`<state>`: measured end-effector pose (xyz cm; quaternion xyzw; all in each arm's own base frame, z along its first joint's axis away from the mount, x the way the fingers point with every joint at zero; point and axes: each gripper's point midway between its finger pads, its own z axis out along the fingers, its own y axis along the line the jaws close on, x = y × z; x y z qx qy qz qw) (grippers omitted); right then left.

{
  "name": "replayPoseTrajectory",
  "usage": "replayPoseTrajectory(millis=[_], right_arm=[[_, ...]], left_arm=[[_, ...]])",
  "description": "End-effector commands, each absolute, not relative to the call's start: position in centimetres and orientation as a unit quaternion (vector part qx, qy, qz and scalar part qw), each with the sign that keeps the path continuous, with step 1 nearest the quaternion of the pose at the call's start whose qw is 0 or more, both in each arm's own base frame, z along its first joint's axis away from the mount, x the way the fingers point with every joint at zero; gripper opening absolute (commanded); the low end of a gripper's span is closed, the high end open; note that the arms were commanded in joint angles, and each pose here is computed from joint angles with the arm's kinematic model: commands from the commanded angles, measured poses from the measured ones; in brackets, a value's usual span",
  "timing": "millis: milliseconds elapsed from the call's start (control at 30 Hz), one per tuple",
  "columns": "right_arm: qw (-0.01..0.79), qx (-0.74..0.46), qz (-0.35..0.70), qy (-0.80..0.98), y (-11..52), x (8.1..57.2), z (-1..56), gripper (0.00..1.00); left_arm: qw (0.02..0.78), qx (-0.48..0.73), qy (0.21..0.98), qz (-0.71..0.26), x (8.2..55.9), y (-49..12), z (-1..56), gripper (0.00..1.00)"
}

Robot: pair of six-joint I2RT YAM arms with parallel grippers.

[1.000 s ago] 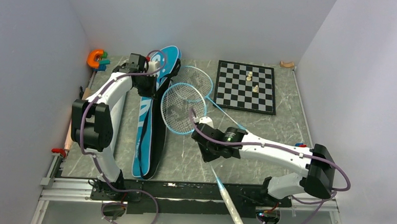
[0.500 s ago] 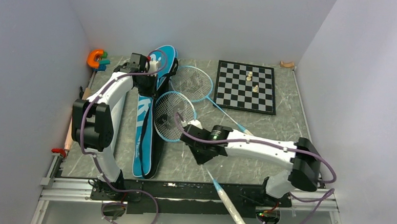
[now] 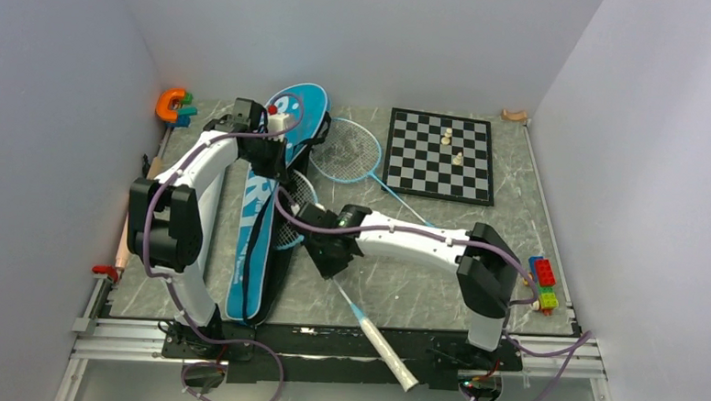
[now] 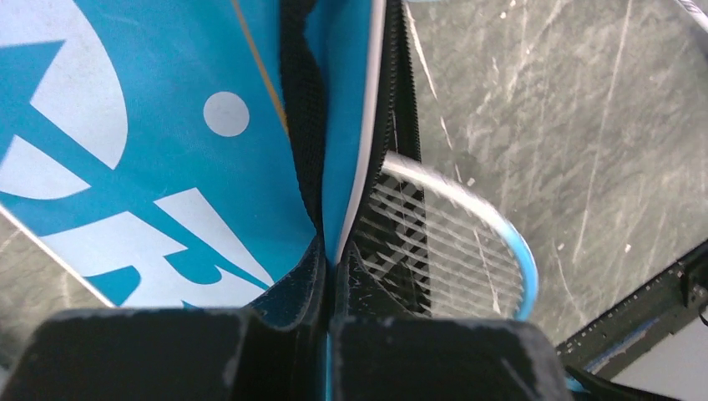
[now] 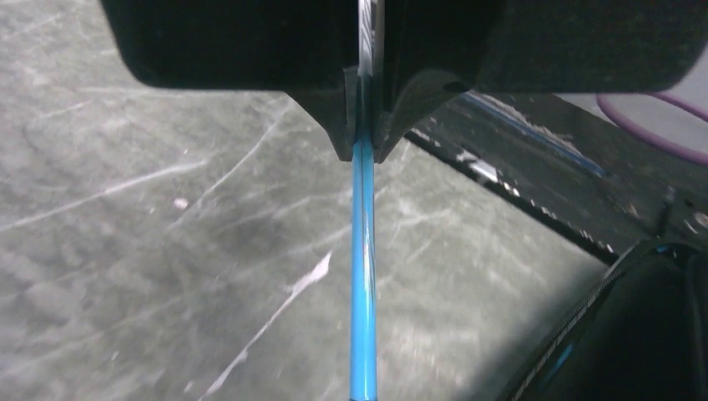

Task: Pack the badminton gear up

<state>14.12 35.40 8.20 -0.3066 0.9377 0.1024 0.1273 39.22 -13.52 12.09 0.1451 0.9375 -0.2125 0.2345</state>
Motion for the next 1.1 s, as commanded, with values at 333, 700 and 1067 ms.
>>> replayPoseTrajectory(millis=[333, 700, 1067], right_arm=[[0.225, -0.180, 0.310, 0.906, 42.2, 25.8, 13.5, 0.00], [0.273, -0.108, 0.370, 0.881, 43.7, 30.6, 15.9, 0.00], [0.341, 0.004, 0.388, 0.856, 44.2, 35.7, 17.7, 0.01]], left_arm=[[0.228, 0.194, 0.891, -0.340, 34.2, -15.9, 16.2, 0.00], [0.220, 0.204, 0.879, -0.370, 32.2, -16.4, 18.0, 0.00], [0.215, 0.206, 0.865, -0.404, 31.5, -17.4, 19.0, 0.00]])
